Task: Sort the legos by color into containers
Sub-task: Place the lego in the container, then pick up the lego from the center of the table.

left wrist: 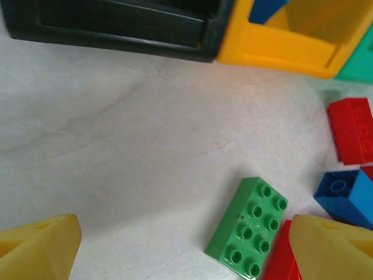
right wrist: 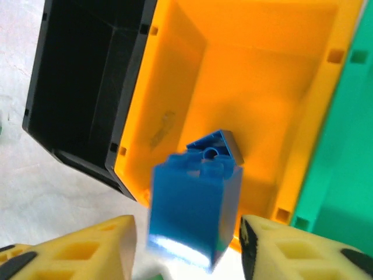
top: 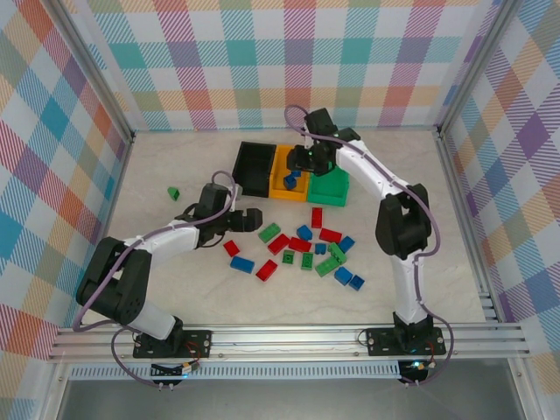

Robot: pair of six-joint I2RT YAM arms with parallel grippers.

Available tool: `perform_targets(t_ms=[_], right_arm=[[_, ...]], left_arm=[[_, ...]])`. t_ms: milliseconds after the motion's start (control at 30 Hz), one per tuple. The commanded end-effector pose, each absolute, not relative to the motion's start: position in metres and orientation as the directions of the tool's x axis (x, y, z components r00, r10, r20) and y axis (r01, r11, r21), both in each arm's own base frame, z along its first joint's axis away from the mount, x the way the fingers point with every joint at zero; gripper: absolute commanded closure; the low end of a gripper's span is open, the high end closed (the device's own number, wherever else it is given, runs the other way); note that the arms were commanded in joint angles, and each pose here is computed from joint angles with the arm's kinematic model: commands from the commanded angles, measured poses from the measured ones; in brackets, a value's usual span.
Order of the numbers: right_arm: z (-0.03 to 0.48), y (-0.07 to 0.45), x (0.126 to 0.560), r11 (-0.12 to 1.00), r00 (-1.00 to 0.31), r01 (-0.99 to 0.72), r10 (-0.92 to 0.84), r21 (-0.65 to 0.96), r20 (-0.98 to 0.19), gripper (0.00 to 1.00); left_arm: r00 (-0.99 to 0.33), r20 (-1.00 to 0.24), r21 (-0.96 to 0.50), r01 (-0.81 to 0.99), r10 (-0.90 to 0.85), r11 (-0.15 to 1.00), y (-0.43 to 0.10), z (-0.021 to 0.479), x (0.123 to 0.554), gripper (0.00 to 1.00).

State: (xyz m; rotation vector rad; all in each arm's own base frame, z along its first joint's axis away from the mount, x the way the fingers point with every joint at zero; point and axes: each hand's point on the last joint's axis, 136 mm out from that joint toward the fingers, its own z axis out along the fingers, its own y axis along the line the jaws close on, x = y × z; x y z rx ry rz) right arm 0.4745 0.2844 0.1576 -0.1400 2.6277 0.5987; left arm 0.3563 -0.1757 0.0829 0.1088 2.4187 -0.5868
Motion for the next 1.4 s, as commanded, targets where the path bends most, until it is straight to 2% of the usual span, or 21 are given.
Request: perform_targets(t_ms=[0, 233, 467, 700, 833, 1167, 1367], right_arm=[[0.168, 0.286, 0.459, 0.910, -0.903, -0.216, -0.049, 0.354, -0.426, 0.45], [0.144, 0.258, 0.397, 0.929, -0.925, -0.220, -0.101, 0.297, -0.366, 0.45], [0.111, 0.187, 0.317, 0.976, -0.958, -0.175, -0.138, 0.133, -0.253, 0.45], [0.080, 0.146, 0.271, 0.994, -0.987, -0.044, -0.028, 0.098, -0.158, 0.45], [0.061, 0.140, 0.264, 0.993, -0.993, 0.022, 0.035, 0.114, -0.113, 0.46], [0.042, 0.142, 0.278, 0.978, -0.990, 0.108, 0.122, 0.181, -0.066, 0.46], [0.032, 0.120, 0.271, 0.979, -0.982, 0.174, 0.181, 0.107, -0.059, 0.44]], left_arm=[[-0.790, -0.602, -0.441, 0.210, -0.115, 0.872, -0.176, 0.089, 0.357, 0.07], [-0.790, -0.599, -0.472, 0.219, -0.129, 0.854, -0.180, 0.092, 0.357, 0.06], [-0.794, -0.590, -0.499, 0.218, -0.144, 0.839, -0.183, 0.091, 0.358, 0.06], [-0.790, -0.594, -0.508, 0.220, -0.153, 0.833, -0.183, 0.094, 0.356, 0.06], [-0.789, -0.595, -0.508, 0.222, -0.153, 0.833, -0.183, 0.095, 0.356, 0.06], [-0.788, -0.597, -0.500, 0.220, -0.149, 0.838, -0.182, 0.096, 0.357, 0.05], [-0.787, -0.599, -0.503, 0.222, -0.151, 0.835, -0.182, 0.099, 0.356, 0.05]])
